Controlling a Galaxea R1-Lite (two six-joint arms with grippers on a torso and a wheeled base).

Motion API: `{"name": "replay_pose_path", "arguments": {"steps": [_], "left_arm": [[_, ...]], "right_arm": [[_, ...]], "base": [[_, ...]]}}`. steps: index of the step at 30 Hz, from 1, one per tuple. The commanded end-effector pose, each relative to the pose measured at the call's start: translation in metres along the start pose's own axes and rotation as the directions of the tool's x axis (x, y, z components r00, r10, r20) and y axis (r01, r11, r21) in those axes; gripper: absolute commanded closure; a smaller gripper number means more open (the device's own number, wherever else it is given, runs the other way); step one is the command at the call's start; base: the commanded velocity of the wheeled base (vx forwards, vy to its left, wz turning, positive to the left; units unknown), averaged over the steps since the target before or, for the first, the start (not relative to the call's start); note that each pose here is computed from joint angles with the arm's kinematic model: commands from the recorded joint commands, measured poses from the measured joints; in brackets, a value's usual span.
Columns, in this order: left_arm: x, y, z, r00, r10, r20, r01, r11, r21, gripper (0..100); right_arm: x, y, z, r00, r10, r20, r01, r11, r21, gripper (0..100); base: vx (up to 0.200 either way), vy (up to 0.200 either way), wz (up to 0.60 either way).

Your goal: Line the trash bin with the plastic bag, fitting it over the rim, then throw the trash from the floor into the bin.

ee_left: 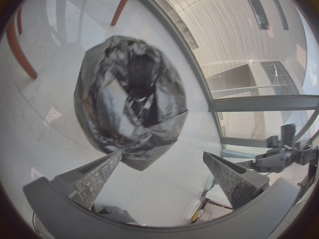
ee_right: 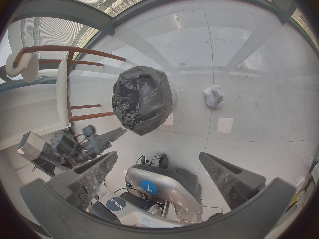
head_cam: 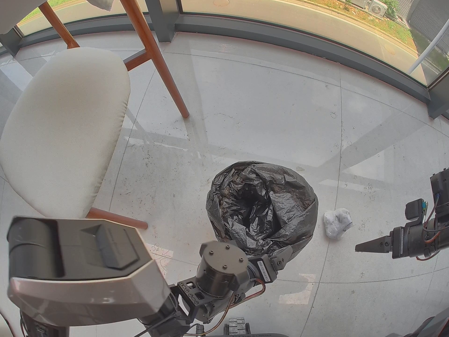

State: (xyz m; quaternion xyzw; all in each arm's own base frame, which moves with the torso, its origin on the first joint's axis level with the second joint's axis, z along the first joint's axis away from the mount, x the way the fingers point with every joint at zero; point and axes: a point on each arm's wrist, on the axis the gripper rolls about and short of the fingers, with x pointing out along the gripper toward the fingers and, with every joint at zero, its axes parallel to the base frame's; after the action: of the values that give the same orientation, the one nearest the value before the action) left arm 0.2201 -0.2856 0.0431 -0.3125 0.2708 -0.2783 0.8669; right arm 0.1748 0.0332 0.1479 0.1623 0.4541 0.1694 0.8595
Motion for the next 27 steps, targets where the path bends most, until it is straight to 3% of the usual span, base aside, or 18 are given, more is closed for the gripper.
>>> {"name": "replay_pose_path", "arguments": {"steps": [1,8,15,19,22,24,27], "left_arm": [[-0.058,-0.03,0.063,0.981,-0.112,0.159,0.11,0.994,0.02,0],[-0.105,-0.005,0.106,0.965,-0.101,0.243,0.08,0.992,0.096,0],[-0.133,0.0,0.108,0.961,-0.104,0.256,0.075,0.99,0.12,0],[-0.139,0.004,0.113,0.956,-0.088,0.281,0.057,0.992,0.117,0],[-0.142,0.01,0.123,0.944,-0.068,0.322,0.008,0.983,0.184,0],[-0.143,0.017,0.131,0.94,-0.056,0.338,-0.024,0.973,0.229,0],[-0.145,0.022,0.139,0.94,-0.074,0.332,-0.008,0.971,0.239,0]], "right_arm": [[0.017,-0.015,0.015,0.999,-0.029,0.044,0.027,0.999,0.032,0],[0.041,-0.022,0.025,0.999,-0.033,0.028,0.033,0.999,0.027,0],[0.081,-0.038,0.036,0.996,-0.093,0.008,0.093,0.996,0.012,0],[0.114,-0.052,0.053,0.986,-0.144,0.088,0.147,0.988,-0.036,0],[0.134,-0.058,0.072,0.966,-0.18,0.184,0.193,0.98,-0.055,0],[0.143,-0.06,0.081,0.957,-0.203,0.205,0.219,0.974,-0.059,0],[0.151,-0.059,0.091,0.954,-0.2,0.224,0.221,0.973,-0.069,0]], "base": [[0.0,0.0,0.0],[-0.171,0.0,0.0],[-0.2,-0.2,0.0],[-0.2,-0.2,0.0],[-0.067,-0.067,0.0],[0.0,0.0,0.0],[0.0,0.0,0.0]]}}
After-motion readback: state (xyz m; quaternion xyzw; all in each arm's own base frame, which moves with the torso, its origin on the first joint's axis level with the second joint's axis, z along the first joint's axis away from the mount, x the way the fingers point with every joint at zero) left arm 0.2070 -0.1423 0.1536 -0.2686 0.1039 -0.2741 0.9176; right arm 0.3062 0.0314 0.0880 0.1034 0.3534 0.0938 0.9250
